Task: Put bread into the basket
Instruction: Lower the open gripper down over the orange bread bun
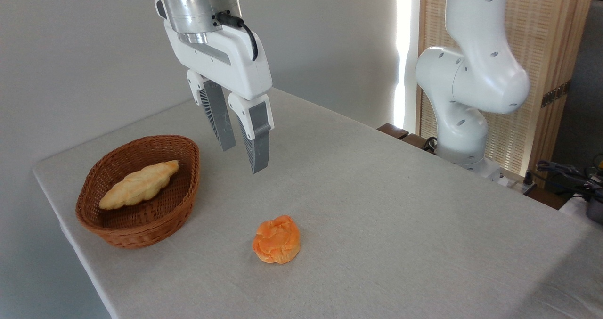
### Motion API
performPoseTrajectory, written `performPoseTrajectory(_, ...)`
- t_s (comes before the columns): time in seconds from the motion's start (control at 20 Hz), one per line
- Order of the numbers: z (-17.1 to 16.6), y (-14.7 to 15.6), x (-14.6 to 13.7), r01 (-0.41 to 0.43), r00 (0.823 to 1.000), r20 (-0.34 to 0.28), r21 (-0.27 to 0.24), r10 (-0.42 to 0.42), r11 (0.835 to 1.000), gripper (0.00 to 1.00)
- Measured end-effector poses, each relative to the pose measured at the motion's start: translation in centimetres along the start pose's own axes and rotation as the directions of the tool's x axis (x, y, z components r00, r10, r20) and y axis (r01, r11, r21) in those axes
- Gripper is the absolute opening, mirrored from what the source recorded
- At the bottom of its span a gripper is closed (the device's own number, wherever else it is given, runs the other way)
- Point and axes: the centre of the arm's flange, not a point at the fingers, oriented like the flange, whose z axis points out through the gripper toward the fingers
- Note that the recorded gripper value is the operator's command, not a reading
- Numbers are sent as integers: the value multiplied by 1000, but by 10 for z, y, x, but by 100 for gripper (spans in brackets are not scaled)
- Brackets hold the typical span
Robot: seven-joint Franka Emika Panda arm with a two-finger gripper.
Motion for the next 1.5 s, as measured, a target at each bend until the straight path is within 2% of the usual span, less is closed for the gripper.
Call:
performPoseTrajectory(1.0,3,-3,-3,7,1000,2,-2,-7,1000,100)
performPoseTrajectory(1.2,9,-5,0,7,1000,-15,15,-7,1000,100)
performPoseTrajectory(1.5,42,-7,-7,20,998,-66,64,-16,998,100)
